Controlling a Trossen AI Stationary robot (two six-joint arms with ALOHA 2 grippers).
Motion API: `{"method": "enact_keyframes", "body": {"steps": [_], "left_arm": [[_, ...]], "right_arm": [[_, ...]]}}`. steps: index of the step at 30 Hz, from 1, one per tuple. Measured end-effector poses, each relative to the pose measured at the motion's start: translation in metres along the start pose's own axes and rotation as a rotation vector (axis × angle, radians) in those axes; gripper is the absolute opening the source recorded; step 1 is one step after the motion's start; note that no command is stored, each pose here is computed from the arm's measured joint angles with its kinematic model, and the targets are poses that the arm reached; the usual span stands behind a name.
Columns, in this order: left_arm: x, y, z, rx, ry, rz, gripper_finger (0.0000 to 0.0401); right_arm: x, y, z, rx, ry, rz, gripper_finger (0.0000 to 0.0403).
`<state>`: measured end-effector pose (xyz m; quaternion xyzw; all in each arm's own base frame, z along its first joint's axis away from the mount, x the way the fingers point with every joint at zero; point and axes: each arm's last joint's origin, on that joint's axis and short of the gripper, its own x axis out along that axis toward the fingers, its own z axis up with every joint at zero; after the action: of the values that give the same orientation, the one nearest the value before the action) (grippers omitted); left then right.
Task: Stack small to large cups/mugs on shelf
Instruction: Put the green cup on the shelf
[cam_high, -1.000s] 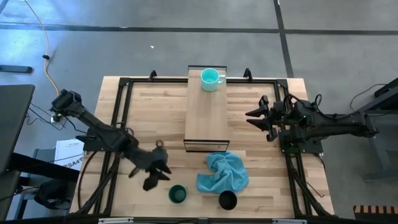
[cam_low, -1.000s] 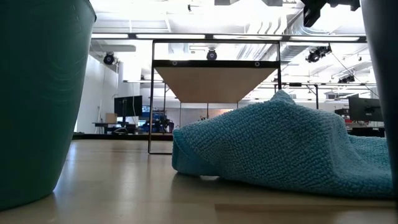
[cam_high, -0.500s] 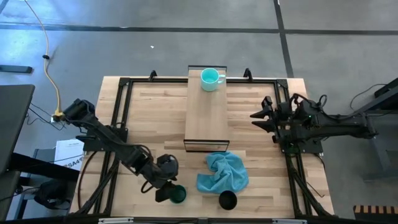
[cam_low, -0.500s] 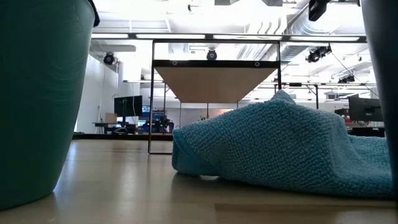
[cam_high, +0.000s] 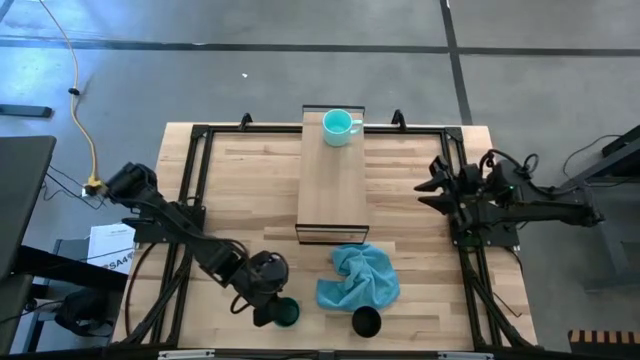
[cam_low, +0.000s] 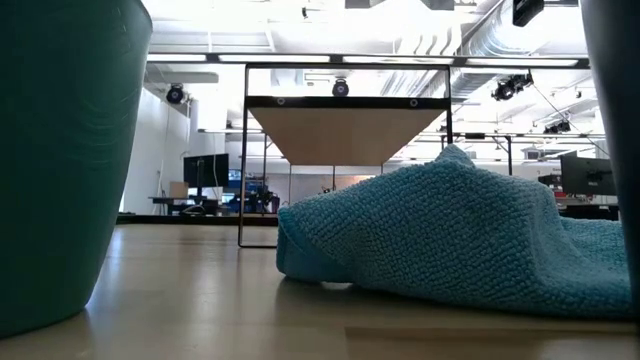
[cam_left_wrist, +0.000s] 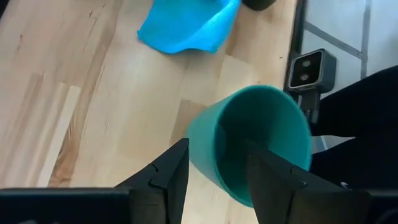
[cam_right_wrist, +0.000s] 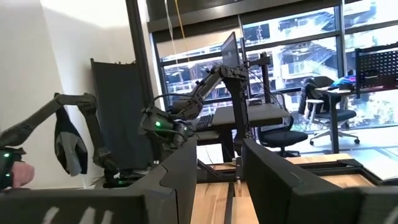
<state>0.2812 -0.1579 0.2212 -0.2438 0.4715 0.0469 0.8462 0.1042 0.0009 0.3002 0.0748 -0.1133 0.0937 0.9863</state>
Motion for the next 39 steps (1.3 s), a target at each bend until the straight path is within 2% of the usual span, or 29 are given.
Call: {"method": "enact_keyframes", "body": {"steps": [23, 39], "left_arm": [[0.016, 0.001, -0.005, -0.043, 0.051, 0.014, 0.0136], [0.016, 0.001, -0.004, -0.058, 0.044, 0.023, 0.0136]], "right_arm": [[-0.002, 0.0, -0.003, 0.023, 0.036, 0.003, 0.0119], [-0.004, 0.001, -0.003, 0.025, 0.038, 0.002, 0.0119]]}}
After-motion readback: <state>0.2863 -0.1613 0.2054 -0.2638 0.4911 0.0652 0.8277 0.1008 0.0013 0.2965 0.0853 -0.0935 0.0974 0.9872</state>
